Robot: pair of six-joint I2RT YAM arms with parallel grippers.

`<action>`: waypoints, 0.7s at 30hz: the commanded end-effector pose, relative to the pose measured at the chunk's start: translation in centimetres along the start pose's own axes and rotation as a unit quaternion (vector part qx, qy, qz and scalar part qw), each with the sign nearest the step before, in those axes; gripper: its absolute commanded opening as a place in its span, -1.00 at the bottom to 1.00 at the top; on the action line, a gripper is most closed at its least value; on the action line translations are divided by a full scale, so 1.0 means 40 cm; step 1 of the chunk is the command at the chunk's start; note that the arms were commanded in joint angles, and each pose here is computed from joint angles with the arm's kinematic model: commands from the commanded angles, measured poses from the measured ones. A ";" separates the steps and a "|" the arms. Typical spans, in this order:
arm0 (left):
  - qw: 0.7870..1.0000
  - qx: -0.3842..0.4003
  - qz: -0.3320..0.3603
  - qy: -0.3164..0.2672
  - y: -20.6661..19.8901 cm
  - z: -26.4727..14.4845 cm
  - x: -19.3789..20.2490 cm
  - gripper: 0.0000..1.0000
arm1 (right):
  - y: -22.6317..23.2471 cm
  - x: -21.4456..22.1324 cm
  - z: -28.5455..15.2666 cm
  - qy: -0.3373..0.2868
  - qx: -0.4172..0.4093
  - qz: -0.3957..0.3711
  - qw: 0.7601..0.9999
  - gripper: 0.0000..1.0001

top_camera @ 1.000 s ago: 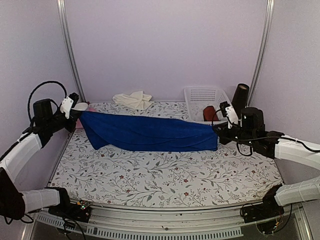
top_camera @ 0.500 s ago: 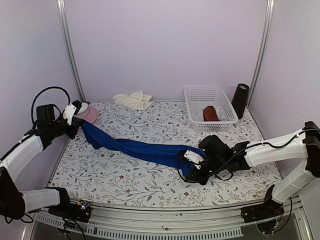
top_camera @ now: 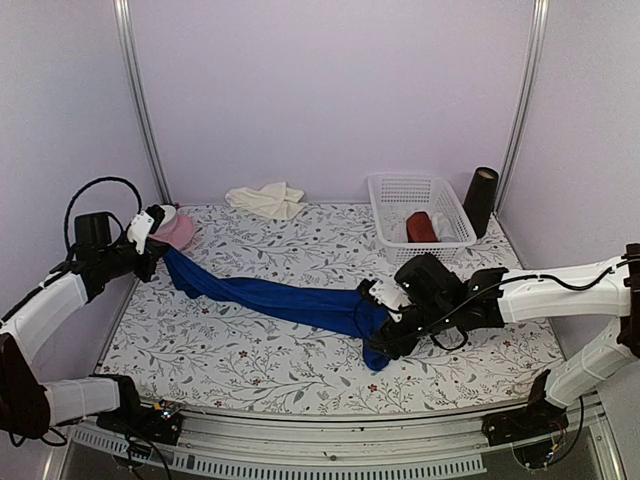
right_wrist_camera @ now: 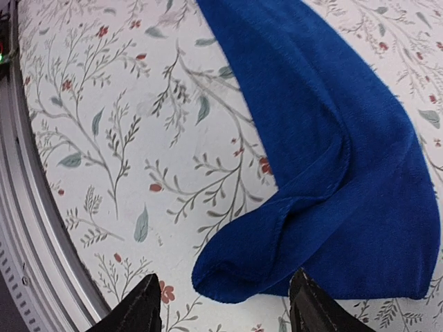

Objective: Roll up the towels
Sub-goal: Flatten out the towel at the center of the board.

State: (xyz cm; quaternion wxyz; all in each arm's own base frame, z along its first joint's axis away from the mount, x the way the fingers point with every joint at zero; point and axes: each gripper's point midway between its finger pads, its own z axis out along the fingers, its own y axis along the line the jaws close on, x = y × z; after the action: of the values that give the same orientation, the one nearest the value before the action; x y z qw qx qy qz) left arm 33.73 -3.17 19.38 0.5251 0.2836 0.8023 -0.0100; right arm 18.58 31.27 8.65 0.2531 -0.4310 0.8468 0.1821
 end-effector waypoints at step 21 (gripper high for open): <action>1.000 0.009 -0.005 -0.006 -0.010 0.008 0.016 -1.00 | -0.065 -0.008 0.104 0.014 -0.029 0.173 0.984 -0.14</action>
State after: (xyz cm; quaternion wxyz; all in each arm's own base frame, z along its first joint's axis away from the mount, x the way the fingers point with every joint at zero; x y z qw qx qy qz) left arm 33.49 -3.44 18.76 0.5242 0.2867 0.8016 -0.0187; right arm 22.49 31.67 4.88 0.2002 -0.2884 0.9123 0.2109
